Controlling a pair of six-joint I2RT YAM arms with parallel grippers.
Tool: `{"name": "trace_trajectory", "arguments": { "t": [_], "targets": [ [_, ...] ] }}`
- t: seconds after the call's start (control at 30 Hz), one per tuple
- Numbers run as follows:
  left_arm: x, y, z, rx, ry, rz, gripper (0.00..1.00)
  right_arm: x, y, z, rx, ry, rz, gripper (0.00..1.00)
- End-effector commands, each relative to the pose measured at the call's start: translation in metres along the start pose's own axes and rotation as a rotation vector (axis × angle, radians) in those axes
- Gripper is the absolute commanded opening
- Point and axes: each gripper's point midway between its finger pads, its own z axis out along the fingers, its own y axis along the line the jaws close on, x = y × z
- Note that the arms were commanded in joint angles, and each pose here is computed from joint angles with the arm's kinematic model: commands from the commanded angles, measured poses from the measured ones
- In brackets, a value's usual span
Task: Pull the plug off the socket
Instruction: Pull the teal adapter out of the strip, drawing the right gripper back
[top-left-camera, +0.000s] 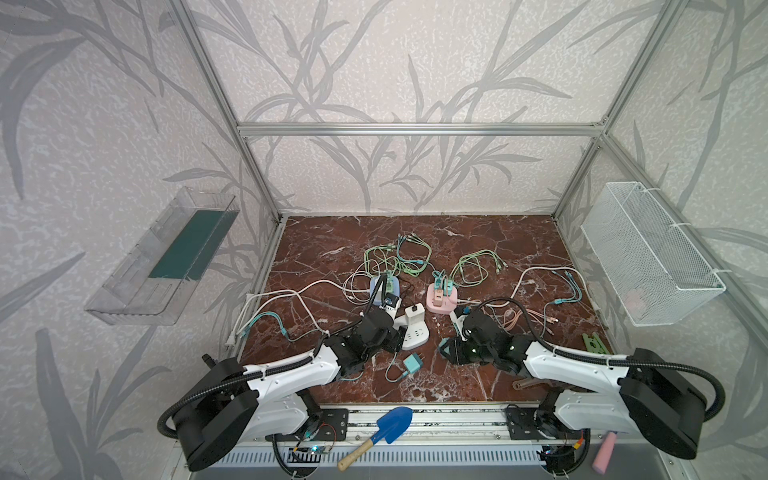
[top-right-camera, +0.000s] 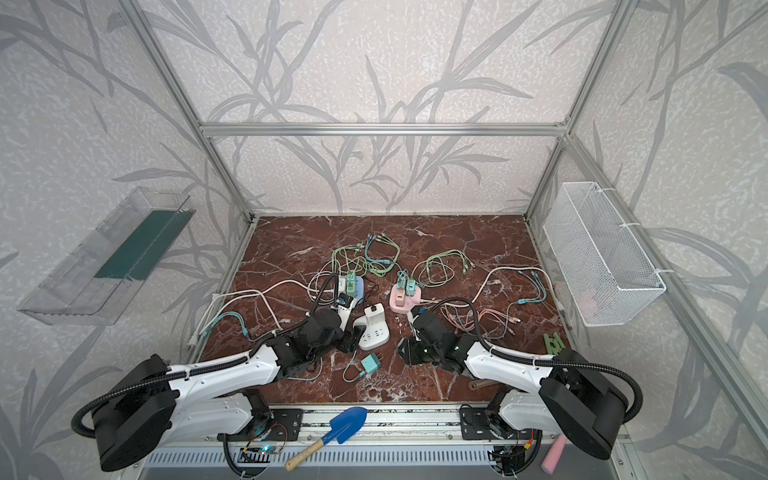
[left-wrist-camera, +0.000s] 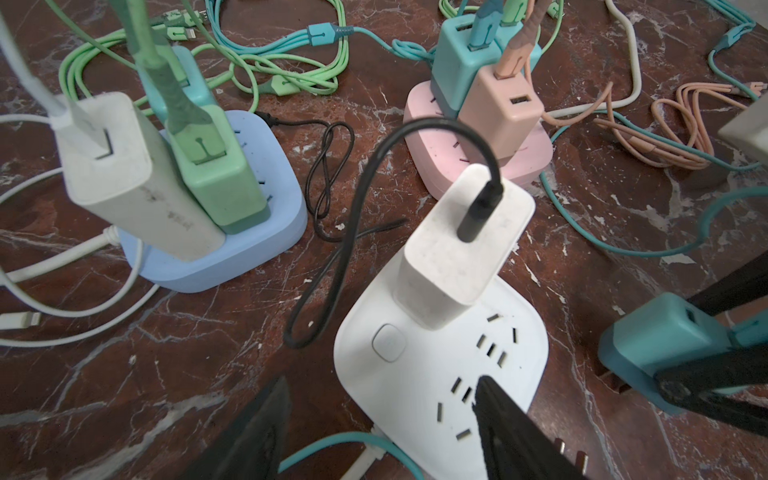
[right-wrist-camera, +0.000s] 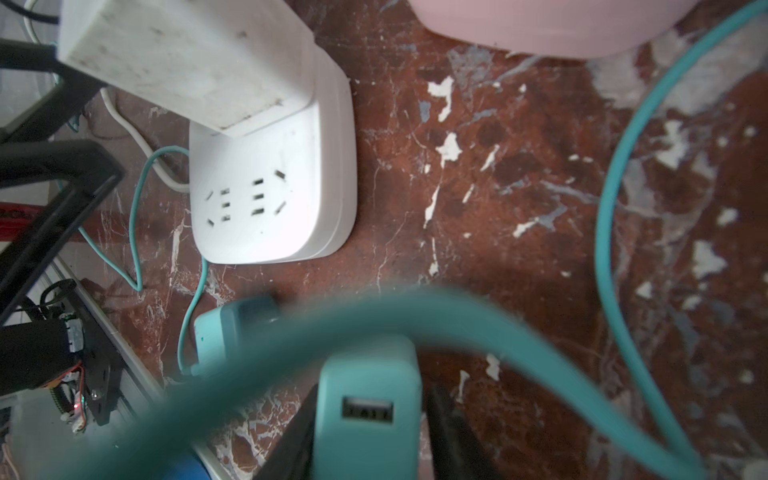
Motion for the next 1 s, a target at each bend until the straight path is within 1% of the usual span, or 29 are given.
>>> {"name": "trace_trajectory", "arguments": {
  "t": [0.0,0.17,0.23,0.33,0.5,0.7,0.8,0.97],
  "targets": [
    [-0.001,0.004,-0.003,-0.016,-0.012,-0.015,0.71,0.008,-0.012,-0.002,0.044,0.055,0.056,0.49],
    [-0.002,0.005,-0.003,-0.019,-0.012,-0.014,0.72,0.011,-0.026,-0.01,0.099,0.088,0.094,0.55],
    [-0.001,0.006,-0.002,-0.028,-0.009,-0.015,0.72,0.009,-0.029,-0.013,0.112,0.08,0.105,0.57],
    [0.001,0.008,-0.002,-0.042,0.0,-0.018,0.72,0.007,-0.034,-0.019,0.13,0.064,0.128,0.63],
    [0.002,0.008,0.0,-0.044,0.019,-0.021,0.72,-0.001,-0.03,-0.028,0.057,0.071,0.198,0.67],
    [0.001,0.008,0.0,-0.05,0.018,-0.023,0.72,0.0,-0.028,-0.039,0.052,0.111,0.198,0.68],
    [0.0,0.011,-0.001,-0.066,0.018,-0.022,0.72,0.003,-0.032,-0.046,0.076,0.132,0.19,0.68],
    [0.001,0.015,-0.003,-0.088,0.018,-0.026,0.72,0.0,-0.044,-0.06,0.105,0.11,0.209,0.68]
  ]
}}
